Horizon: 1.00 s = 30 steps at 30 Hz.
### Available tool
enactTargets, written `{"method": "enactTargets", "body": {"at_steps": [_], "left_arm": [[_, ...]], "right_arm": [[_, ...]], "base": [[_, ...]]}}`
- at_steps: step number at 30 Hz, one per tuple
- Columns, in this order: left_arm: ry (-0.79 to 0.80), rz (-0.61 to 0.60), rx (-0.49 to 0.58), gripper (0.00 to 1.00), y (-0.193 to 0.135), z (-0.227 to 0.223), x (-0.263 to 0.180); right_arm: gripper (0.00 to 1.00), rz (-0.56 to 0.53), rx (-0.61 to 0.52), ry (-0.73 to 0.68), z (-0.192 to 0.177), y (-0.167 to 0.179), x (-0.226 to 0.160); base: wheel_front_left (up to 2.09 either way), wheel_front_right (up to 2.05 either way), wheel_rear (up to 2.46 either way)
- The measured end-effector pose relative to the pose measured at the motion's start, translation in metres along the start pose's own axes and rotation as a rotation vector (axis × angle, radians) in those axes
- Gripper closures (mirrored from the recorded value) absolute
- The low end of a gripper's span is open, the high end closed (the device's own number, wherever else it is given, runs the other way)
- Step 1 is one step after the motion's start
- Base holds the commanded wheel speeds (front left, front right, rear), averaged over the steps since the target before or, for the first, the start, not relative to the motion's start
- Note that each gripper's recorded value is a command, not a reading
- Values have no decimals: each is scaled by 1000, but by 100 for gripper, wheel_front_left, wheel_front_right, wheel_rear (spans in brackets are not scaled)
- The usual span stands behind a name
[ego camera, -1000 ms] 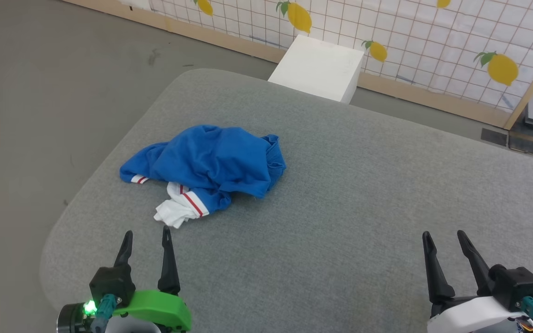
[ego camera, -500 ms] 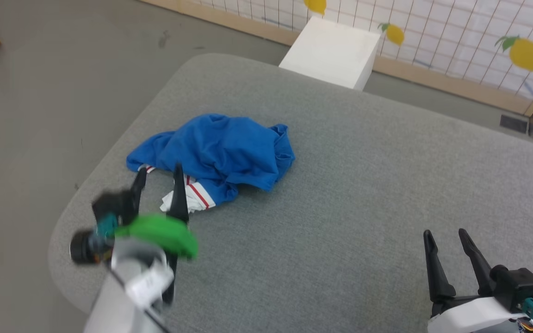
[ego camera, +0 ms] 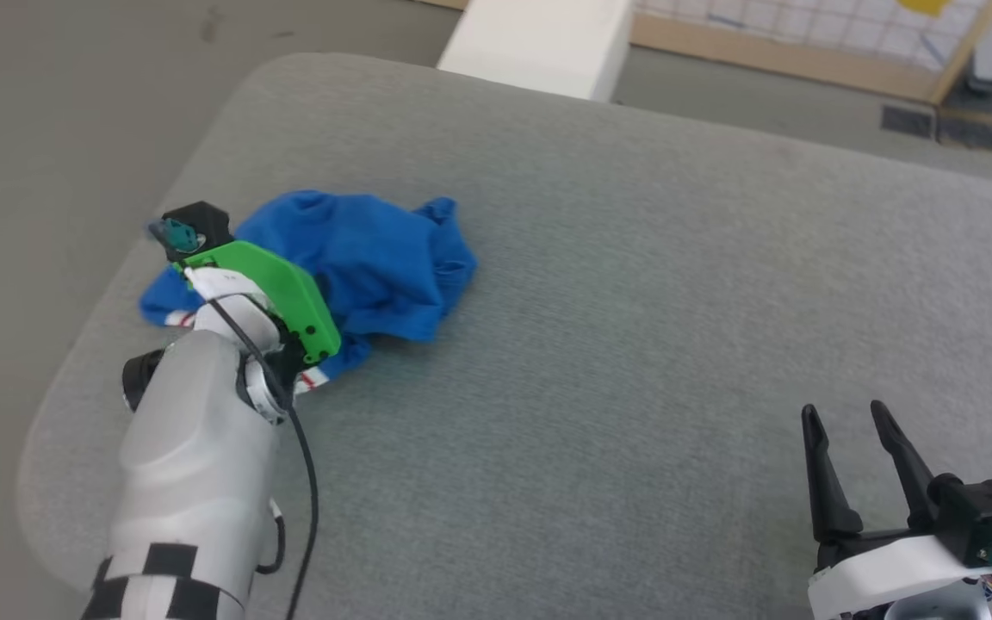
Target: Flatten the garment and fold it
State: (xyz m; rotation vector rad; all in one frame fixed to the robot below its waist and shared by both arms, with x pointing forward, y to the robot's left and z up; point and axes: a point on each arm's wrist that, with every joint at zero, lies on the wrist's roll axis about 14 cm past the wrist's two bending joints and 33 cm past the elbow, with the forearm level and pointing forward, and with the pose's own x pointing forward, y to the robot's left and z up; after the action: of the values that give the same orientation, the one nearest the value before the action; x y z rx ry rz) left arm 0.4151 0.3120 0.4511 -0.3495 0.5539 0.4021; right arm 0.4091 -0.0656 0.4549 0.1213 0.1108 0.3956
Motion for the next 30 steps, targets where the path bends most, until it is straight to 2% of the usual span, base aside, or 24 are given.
{"method": "enactTargets", "body": {"at_steps": [5,11,13,18,23,27,30], "left_arm": [[256,65,39,0,3,-51,18],[383,79,65,0,-2,-78,31],[376,74,58,100,-3,-78,34],[266,35,18,100,-5,-62,36],[59,-33,-5,100,-17,-18,30],[-229,-102,16,100,-28,63,12],[-435,-189,44,100,-48,129,-16]], "right_arm": [[0,-51,8,28,-9,-18,-4],[0,-83,21,61,-22,-29,-6],[0,-85,24,71,-26,-30,-5],[0,-64,29,74,-27,-24,-2],[0,-38,30,70,-25,-14,0],[0,-22,43,50,-20,-7,-2],[0,-14,52,28,-14,-2,-5]], "base": [[0,0,0],[0,0,0],[0,0,0],[0,0,0],[0,0,0],[0,0,0],[0,0,0]]}}
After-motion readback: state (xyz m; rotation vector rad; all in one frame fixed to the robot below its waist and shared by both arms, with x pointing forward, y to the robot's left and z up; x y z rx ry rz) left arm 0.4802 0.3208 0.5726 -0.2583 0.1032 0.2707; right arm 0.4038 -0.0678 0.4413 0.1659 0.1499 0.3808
